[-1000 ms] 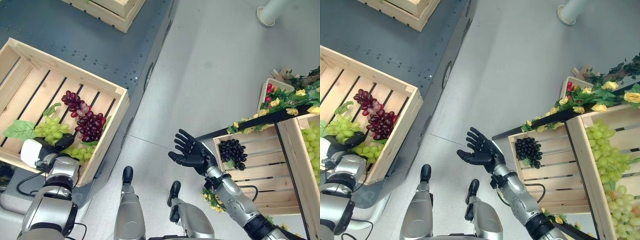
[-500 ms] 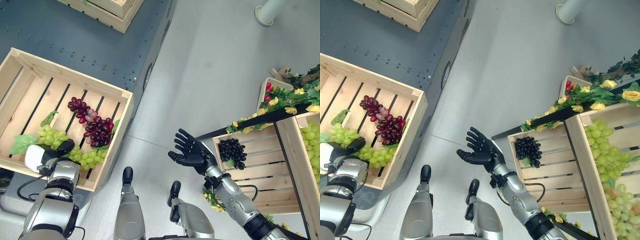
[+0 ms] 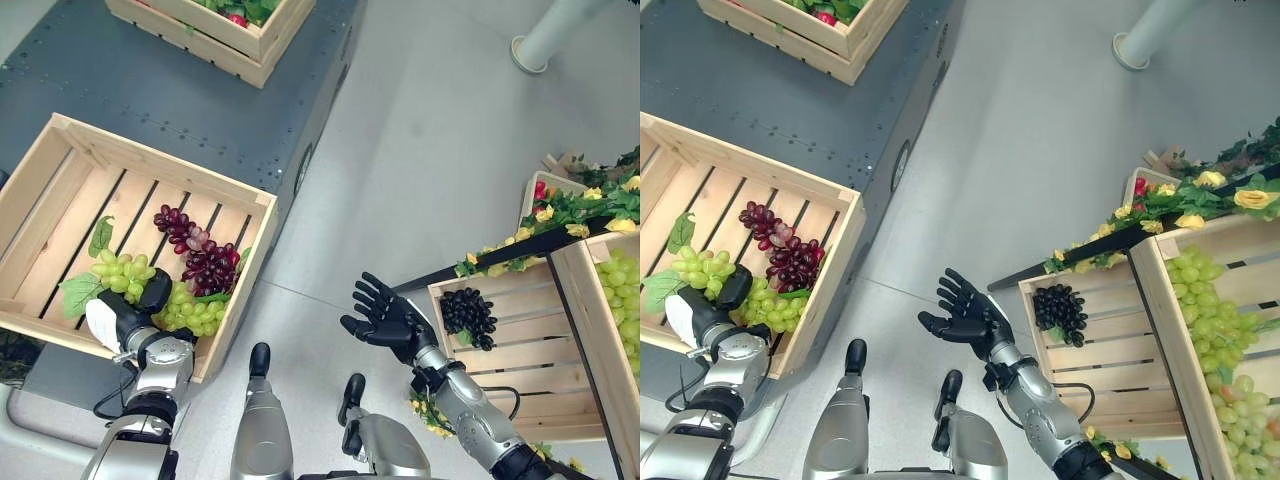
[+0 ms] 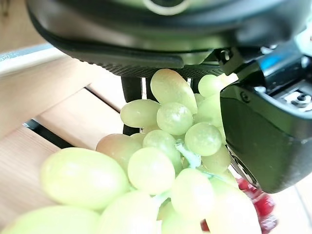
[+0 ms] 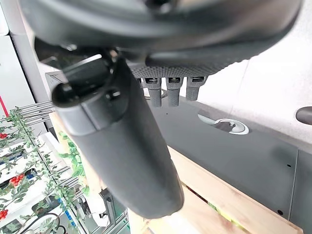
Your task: Pick up the fruits from the basket on one side to the basket on the other side
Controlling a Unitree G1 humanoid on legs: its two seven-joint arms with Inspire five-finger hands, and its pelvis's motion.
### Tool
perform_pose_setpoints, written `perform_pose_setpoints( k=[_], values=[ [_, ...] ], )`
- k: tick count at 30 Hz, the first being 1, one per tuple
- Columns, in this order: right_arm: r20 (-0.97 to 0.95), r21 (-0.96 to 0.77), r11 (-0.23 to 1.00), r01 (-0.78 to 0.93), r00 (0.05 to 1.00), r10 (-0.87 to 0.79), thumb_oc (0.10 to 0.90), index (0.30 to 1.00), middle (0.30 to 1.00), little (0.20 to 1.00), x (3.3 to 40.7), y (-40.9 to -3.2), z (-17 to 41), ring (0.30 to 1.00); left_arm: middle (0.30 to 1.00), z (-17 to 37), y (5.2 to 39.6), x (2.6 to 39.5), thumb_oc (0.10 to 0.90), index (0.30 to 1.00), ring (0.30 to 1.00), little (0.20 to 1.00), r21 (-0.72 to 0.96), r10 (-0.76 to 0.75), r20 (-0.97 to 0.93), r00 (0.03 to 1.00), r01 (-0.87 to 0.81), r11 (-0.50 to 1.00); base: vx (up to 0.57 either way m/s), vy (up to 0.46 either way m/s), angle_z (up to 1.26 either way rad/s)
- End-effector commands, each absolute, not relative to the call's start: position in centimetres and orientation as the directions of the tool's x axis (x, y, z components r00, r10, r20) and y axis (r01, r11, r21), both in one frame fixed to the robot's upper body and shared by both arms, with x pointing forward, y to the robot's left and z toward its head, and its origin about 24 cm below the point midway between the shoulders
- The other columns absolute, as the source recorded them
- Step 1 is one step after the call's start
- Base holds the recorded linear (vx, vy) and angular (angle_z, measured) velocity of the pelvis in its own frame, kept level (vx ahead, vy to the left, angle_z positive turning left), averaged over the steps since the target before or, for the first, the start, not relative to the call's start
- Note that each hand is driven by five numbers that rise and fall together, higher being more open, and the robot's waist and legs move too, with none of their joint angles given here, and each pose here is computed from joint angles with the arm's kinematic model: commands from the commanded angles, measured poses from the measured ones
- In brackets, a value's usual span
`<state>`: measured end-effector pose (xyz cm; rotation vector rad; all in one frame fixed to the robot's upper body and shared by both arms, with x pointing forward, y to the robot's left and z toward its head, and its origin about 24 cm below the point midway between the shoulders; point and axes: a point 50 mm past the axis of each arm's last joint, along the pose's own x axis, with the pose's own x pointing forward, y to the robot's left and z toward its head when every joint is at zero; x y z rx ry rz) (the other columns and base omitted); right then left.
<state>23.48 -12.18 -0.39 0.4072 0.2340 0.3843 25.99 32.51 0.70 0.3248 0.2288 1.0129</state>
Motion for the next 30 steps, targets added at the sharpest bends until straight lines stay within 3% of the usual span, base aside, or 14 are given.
perform_pose_setpoints(
  k=[1,15,25,30],
  values=[
    [0.046,0.424,0.817,-0.39,0.911,0.41,0.8,0.9,0.9,0.9,23.6,-12.0,2.8,0.9,0.3,3.0,33.3,25.5,0.4,0.3,0.3,0.3,0.24,0.899,0.142,0.414,-0.896,0.374,0.03,-0.031,0.0],
    [0.025,0.456,0.817,-0.352,0.923,0.384,0.8,0.9,0.9,0.9,22.0,-12.5,2.0,0.9,0.3,5.0,31.2,23.6,0.4,0.3,0.3,0.3,-0.007,0.898,0.361,0.251,-0.962,0.272,0.01,-0.012,0.01],
    [0.031,0.455,0.827,-0.329,0.934,0.355,0.8,0.9,0.9,0.9,21.6,-12.7,2.2,0.9,0.3,6.5,29.7,23.8,0.4,0.3,0.3,0.3,-0.163,0.862,0.368,0.35,-0.888,0.43,0.0,-0.025,0.02],
    [0.114,0.417,0.829,-0.374,0.926,0.361,0.8,0.9,0.9,0.9,22.4,-12.4,3.9,0.9,0.3,6.9,27.8,24.2,0.4,0.3,0.3,0.3,-0.345,0.808,0.3,0.507,-0.732,0.587,0.0,-0.044,0.01]
  ],
)
